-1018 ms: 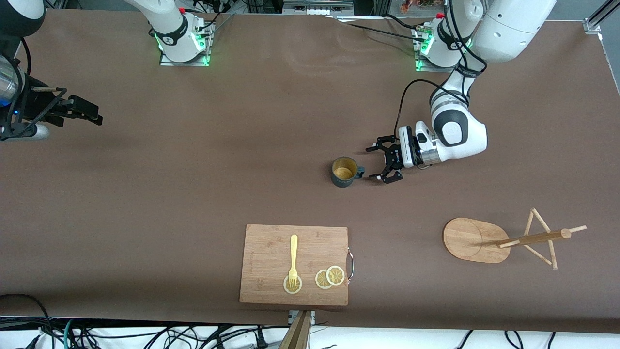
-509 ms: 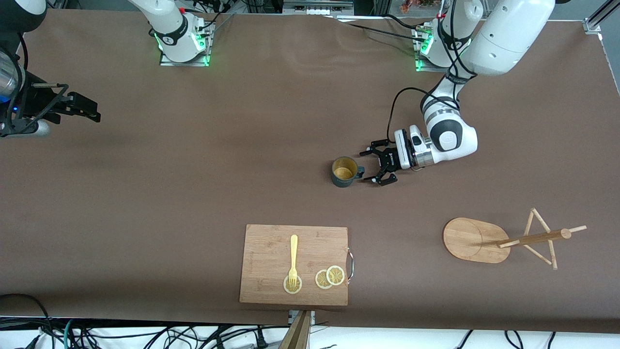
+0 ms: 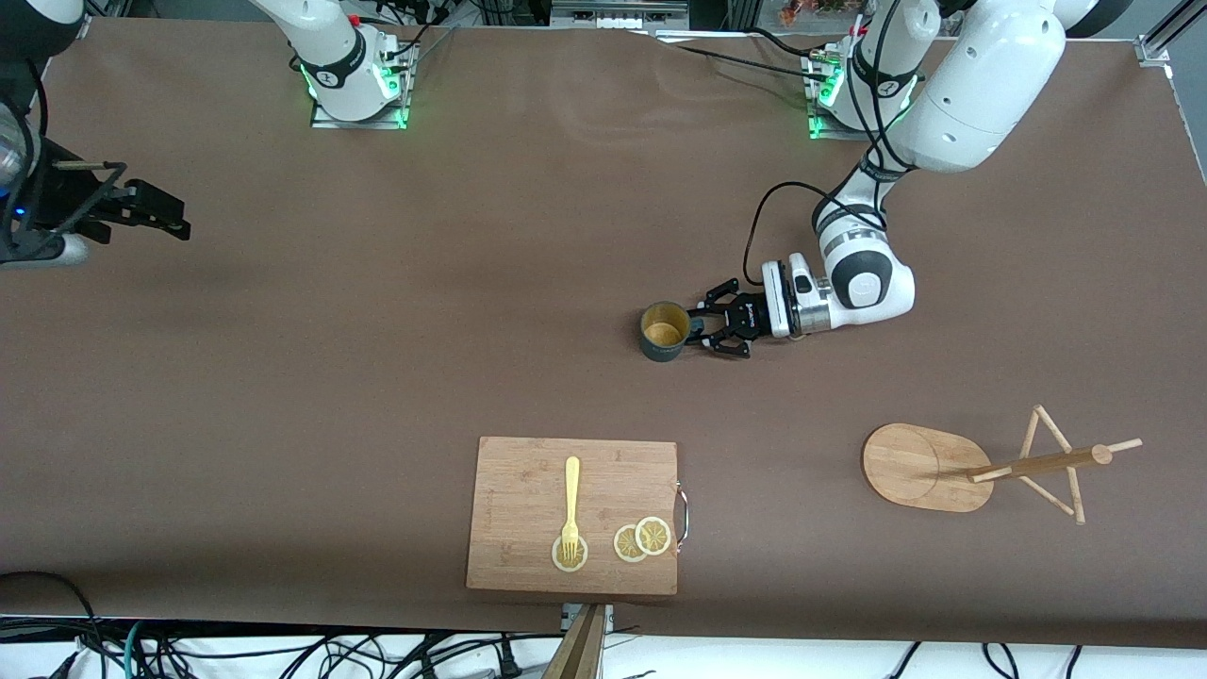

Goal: Pass cup and hang on rack
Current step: 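Close the left gripper on the mug handle, then lift the mug with the left gripper toward the wooden rack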

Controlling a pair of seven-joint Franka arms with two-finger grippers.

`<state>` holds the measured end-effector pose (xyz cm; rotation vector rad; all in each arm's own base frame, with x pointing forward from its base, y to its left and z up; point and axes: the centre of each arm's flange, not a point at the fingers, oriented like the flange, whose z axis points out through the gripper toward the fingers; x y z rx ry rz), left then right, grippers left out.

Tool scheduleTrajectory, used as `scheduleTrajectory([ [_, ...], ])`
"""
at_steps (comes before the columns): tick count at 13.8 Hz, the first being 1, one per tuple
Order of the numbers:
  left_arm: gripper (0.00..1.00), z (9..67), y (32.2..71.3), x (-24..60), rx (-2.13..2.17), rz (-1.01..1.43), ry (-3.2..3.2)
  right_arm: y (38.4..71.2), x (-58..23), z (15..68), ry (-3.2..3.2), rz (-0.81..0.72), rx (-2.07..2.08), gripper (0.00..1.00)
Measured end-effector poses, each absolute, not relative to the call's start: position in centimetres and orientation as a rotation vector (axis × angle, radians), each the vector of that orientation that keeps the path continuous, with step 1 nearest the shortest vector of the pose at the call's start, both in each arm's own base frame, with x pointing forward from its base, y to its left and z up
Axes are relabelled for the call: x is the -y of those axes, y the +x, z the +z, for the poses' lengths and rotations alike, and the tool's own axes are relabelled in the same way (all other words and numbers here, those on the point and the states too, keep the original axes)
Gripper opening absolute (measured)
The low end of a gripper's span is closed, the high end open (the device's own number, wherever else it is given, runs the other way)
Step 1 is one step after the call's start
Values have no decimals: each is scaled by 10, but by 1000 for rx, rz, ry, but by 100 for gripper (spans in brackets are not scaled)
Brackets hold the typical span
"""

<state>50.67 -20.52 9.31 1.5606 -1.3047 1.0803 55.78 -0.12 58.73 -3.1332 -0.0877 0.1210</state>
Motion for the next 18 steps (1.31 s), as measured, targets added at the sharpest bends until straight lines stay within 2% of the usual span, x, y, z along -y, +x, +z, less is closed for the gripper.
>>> scheduleTrajectory([
  [2, 21, 95, 509, 201, 1275, 1096, 1544, 557, 0, 593, -3133, 122, 90, 100],
  [7, 21, 104, 521, 175, 1148, 1055, 1549, 557, -4, 592, -3132, 127, 103, 100],
  [10, 21, 135, 543, 140, 1158, 941, 1580, 557, -5, 591, -3132, 131, 104, 100],
  [14, 21, 176, 562, 73, 1145, 849, 1654, 555, -5, 590, -3130, 163, 105, 100],
  [18, 21, 199, 567, -26, 922, 800, 1714, 553, -5, 589, -3128, 185, 105, 100],
])
